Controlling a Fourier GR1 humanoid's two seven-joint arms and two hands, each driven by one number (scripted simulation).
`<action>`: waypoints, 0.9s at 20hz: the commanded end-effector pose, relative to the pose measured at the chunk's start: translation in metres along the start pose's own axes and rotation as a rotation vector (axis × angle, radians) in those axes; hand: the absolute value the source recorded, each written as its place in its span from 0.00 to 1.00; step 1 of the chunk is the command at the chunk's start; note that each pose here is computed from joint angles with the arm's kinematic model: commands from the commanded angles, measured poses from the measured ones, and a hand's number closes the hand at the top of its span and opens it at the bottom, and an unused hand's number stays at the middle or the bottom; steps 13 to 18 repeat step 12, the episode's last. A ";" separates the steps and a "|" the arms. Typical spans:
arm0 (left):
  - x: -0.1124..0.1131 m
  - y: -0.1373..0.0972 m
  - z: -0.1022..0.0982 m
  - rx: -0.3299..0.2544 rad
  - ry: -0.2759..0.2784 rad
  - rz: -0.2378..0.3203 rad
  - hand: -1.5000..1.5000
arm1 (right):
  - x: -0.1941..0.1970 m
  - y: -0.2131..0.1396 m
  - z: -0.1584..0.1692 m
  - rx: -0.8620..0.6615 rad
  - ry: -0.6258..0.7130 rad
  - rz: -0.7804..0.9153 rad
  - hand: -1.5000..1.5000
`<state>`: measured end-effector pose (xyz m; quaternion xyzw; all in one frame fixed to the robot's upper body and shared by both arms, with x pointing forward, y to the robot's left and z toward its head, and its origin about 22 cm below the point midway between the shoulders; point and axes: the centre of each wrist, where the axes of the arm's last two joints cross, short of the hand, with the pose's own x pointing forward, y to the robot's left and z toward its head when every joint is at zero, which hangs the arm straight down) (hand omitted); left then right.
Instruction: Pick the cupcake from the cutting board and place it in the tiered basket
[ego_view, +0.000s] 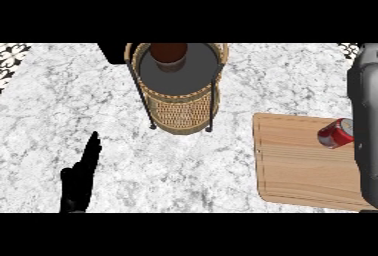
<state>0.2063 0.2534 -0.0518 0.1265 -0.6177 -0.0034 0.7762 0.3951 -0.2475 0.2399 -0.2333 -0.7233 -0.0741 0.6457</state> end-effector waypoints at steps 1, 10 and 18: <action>0.003 0.012 -0.004 0.000 0.059 -0.002 0.50 | 0.001 -0.085 -0.003 -0.057 0.018 0.011 0.00; -0.008 -0.018 0.001 -0.010 0.027 0.009 0.50 | -0.060 -0.242 0.017 -0.005 0.009 -0.035 0.00; -0.006 -0.006 -0.012 -0.016 0.051 0.000 0.50 | -0.043 -0.271 0.017 0.026 -0.010 -0.048 0.00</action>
